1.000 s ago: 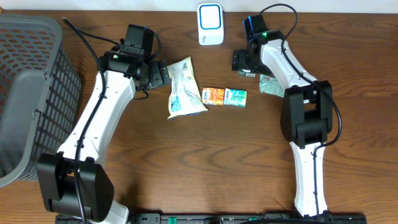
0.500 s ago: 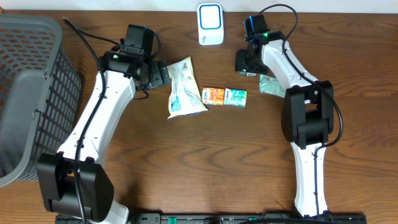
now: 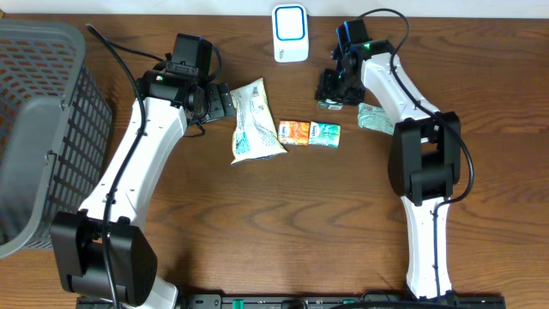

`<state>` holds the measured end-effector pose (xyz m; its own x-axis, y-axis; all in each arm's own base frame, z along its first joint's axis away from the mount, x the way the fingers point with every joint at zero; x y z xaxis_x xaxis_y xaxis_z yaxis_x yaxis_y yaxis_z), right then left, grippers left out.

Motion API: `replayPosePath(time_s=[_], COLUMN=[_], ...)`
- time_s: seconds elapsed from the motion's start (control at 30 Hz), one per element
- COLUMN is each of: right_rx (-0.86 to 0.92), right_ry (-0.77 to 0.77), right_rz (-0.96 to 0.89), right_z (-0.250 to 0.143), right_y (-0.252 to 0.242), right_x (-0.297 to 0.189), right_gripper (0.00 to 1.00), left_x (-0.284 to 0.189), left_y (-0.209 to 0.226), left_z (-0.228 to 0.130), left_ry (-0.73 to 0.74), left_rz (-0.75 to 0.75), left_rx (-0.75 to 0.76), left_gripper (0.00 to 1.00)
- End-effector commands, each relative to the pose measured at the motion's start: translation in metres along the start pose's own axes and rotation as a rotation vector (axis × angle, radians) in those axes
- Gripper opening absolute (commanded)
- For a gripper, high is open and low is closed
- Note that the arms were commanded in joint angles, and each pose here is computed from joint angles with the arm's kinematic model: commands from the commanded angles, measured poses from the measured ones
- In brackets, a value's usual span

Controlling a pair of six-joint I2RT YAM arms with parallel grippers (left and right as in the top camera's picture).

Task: Scan the item barcode
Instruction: 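Lift the tin and raise it toward the scanner window, then hold the tin face up over the scanner with the right gripper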

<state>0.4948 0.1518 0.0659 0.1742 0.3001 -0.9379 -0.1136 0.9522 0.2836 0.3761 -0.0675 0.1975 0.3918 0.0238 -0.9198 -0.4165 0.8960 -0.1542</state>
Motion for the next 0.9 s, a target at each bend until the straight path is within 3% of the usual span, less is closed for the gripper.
replayPosePath(time_s=[0.0, 0.2, 0.37, 0.6, 0.87], right_rx=[0.045, 0.184, 0.284, 0.345, 0.356], right_ry=[-0.048, 0.048, 0.159, 0.266, 0.251], right_rz=[0.322, 0.767, 0.995, 1.119, 1.183], right_z=[0.012, 0.017, 0.023, 0.029, 0.051], right_y=[0.048, 0.087, 0.103, 0.116, 0.126], right_x=[-0.053, -0.091, -0.117, -0.136, -0.159], right_gripper=[0.58, 0.59, 0.57, 0.57, 0.57], left_x=[0.001, 0.001, 0.001, 0.001, 0.001], left_y=[0.002, 0.002, 0.002, 0.002, 0.002], left_z=[0.000, 0.000, 0.000, 0.000, 0.000], left_ry=[0.002, 0.002, 0.002, 0.002, 0.002], left_rz=[0.005, 0.005, 0.005, 0.005, 0.005], left_rx=[-0.005, -0.005, -0.005, -0.005, -0.005], left_gripper=[0.98, 0.98, 0.98, 0.98, 0.98])
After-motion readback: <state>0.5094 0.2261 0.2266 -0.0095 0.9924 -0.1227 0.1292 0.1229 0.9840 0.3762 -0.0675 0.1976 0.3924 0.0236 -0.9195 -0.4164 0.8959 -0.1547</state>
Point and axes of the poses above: each gripper's point midway between its finger pads, its own x axis out along the fingers, its own y axis along the line the jaws close on, z = x × y, the point moved 5 cm from there along -x, back along the fingers, and after that the axes turned 11 degrees about -x, right-handed, at the moved point
